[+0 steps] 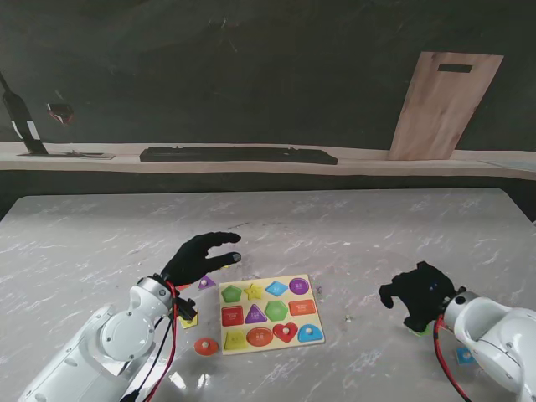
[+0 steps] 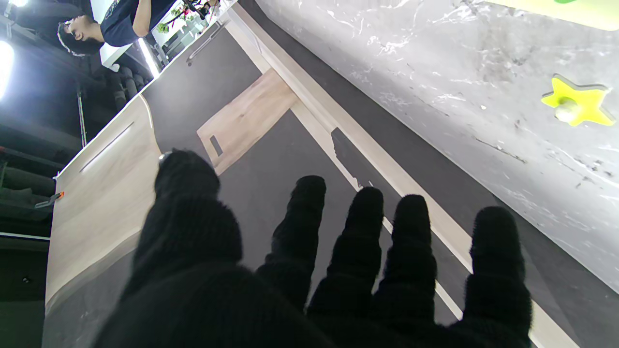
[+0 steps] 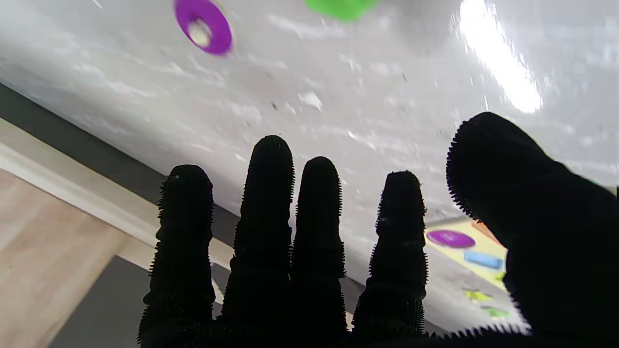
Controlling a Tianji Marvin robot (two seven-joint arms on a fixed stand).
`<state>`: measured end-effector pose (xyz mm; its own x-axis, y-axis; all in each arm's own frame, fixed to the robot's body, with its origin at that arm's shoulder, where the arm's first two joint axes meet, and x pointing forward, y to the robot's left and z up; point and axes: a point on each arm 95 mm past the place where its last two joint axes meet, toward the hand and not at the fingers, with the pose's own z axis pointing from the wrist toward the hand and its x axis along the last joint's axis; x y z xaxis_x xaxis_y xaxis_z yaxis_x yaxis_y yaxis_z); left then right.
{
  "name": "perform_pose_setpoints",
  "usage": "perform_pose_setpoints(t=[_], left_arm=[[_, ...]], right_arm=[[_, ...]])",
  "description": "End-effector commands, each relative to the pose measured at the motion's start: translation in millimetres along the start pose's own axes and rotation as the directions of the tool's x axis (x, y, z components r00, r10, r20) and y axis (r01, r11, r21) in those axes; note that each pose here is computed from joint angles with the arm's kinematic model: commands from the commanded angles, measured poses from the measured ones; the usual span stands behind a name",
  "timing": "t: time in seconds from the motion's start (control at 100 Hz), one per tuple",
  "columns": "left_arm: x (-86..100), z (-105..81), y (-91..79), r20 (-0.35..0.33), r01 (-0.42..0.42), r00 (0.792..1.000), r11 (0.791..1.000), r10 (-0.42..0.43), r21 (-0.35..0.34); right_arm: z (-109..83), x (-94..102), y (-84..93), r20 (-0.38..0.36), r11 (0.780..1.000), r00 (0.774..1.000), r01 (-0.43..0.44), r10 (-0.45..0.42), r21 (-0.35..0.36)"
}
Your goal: Fit puzzle pieces into a puzzle board
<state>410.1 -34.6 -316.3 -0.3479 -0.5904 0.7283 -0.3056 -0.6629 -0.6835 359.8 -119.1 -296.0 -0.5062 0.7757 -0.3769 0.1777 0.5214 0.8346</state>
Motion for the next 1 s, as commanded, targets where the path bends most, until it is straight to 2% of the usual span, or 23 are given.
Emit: perform_pose_setpoints(t=[0.0,0.24,0.37,0.58,0.99], left_arm=[[1.8,2.2,1.9,0.003,-0.005,1.000,1.000,0.005,-0.009],[1.9,7.9,6.0,0.021,-0.014,1.000,0.999,0.015,-0.046],[1.7,9.1,6.4,0.023,-0.024,0.999,0.998,0.025,-0.051],[0.4,9.0,6.2,0.022,-0.033,0.999,0.998,0.034,-0.052],[1.0,8.9,5.3,0.023,-0.036,0.999,0.998,0.037,-0.051]], right_arm=[[-10.1,1.6,-27.9,-0.002,0.998,1.000,0.010,-0.009,0.064],[-44.2,-10.3,-66.6,0.066,0.996,0.996,0.059,-0.064,0.065],[-55.8,-17.5,-81.9,0.112,0.995,0.990,0.084,-0.090,0.059],[-60.1,-27.2,-99.8,0.166,0.992,0.979,0.104,-0.115,0.072],[-61.4,-31.1,-112.7,0.203,0.991,0.972,0.104,-0.120,0.087]])
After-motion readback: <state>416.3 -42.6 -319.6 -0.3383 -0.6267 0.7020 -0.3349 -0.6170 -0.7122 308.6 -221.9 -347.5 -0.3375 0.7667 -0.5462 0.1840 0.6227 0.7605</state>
